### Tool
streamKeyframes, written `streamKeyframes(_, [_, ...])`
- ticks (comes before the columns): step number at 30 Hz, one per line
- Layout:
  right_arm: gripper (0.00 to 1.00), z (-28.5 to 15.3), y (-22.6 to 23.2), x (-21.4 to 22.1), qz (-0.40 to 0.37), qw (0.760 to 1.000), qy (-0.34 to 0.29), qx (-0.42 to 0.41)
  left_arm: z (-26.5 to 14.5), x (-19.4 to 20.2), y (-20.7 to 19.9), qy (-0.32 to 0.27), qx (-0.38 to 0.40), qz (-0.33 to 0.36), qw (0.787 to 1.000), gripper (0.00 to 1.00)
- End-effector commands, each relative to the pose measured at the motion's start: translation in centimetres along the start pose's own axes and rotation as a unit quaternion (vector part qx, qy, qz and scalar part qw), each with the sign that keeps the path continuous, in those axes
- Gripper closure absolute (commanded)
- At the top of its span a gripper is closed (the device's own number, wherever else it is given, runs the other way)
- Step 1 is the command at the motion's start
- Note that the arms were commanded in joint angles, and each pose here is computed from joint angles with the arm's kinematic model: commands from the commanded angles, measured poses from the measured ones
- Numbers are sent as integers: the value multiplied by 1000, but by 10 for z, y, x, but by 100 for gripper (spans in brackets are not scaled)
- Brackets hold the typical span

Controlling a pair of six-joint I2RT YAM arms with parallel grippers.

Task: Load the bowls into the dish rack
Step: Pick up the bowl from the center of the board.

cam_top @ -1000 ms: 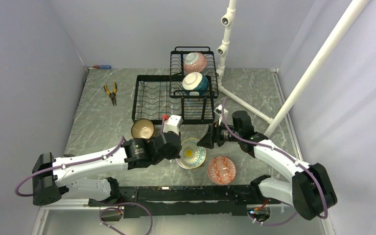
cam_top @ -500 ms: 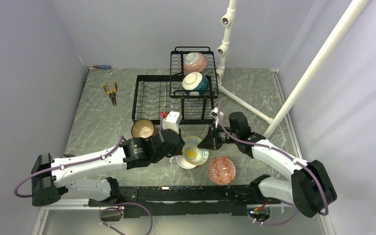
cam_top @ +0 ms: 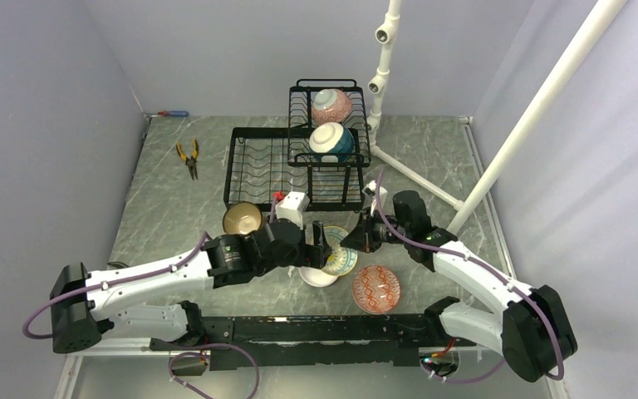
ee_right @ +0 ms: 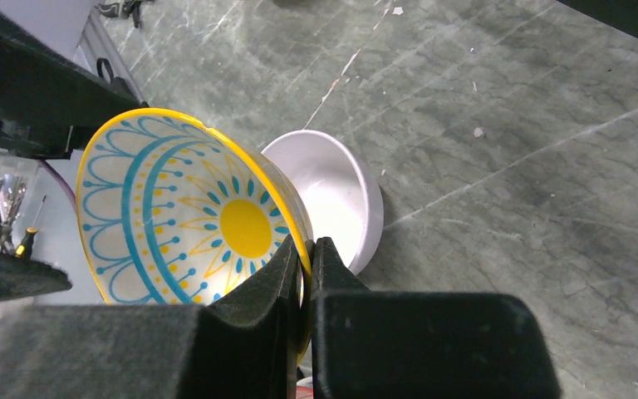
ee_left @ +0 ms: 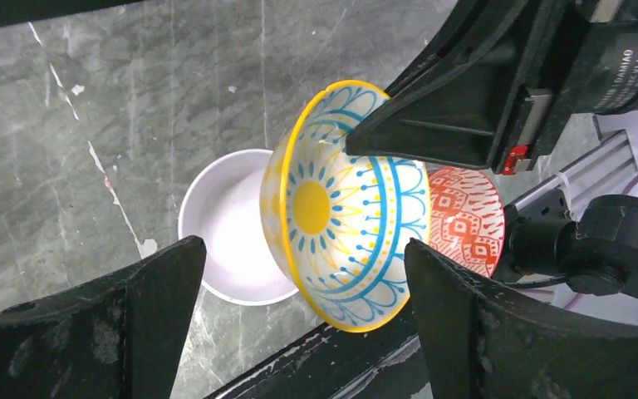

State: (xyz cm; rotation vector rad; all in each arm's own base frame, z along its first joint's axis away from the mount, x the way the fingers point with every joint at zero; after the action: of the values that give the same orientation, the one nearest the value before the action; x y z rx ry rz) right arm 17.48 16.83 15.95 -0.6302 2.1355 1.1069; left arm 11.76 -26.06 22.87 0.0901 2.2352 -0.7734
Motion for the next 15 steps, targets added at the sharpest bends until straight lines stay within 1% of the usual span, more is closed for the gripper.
streamKeyframes(1, [100, -10, 12, -30, -47, 998, -47, 2, 2, -5, 2, 24, 59, -48, 997, 6])
streamKeyframes(7, [100, -15, 14, -34, -56, 997, -56, 12, 15, -3, 18, 63, 124, -114, 984, 6])
streamKeyframes(12, [100, -18, 17, -39, -60, 996, -61, 11, 14, -6, 23, 65, 209, -152, 964, 6])
streamKeyframes(15, [100, -19, 20, -42, -62, 996, -66, 6, 13, -8, 26, 65, 239, -171, 954, 6])
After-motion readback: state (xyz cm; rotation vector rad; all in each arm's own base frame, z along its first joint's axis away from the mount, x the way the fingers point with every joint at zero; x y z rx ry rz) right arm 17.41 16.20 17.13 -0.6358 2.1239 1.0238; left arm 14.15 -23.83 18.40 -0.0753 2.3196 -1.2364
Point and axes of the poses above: each gripper's point midway between its finger pads, its own z axis out along the fingers, its own y axis along the line the jaws close on, x = y × z, the point moved 8 cm from there along -z, back along the fingers, and after that the axes turned 6 degrees about -z, right-handed, at the moved point
